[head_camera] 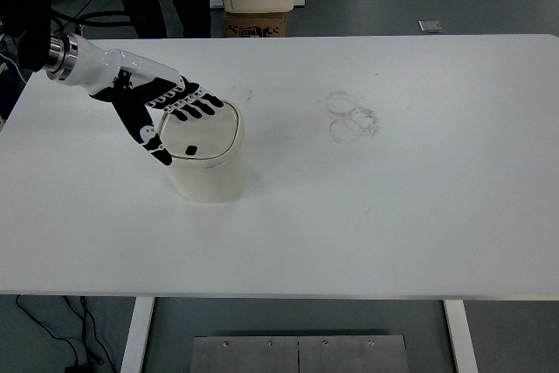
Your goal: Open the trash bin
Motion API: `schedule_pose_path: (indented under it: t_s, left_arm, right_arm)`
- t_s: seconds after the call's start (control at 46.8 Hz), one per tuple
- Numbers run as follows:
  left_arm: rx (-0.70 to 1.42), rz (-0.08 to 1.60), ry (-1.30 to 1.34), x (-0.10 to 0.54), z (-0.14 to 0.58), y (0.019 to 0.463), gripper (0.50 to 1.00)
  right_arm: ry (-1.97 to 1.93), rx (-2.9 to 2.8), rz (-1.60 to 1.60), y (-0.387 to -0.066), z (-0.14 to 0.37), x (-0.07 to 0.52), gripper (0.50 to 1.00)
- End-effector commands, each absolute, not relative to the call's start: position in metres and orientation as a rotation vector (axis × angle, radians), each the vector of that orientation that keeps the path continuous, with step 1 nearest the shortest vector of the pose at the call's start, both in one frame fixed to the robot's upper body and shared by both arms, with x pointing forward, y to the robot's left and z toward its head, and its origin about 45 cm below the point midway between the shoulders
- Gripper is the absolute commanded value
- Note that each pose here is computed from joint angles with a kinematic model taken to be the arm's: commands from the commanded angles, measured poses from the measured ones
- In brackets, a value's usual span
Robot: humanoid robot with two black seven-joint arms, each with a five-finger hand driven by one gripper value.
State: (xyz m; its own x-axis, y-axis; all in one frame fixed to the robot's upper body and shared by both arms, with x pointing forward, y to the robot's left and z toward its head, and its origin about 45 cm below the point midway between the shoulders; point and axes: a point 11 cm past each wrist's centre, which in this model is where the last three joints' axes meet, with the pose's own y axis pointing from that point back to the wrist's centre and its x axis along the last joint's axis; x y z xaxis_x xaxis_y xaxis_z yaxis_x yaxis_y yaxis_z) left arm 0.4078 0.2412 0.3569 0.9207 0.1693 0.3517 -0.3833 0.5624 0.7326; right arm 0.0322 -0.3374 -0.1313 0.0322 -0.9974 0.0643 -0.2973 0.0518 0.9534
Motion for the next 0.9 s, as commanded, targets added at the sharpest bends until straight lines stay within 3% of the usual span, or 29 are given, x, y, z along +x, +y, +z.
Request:
schedule_pose_path:
  t_s: [0.0, 0.876]
  left_arm:
    - [0.92, 0.329, -0.254, 0.408, 0.357, 0.241, 1.0]
    - [0.97, 0.307, -0.22, 0.402, 0.341, 0.248, 1.0]
  right_arm:
    - [-1.421, 1.399, -0.976, -0.338, -0.131, 0.032, 0.991]
    - [-1.422, 1.398, -0.975, -0.338, -0.131, 0.032, 0.991]
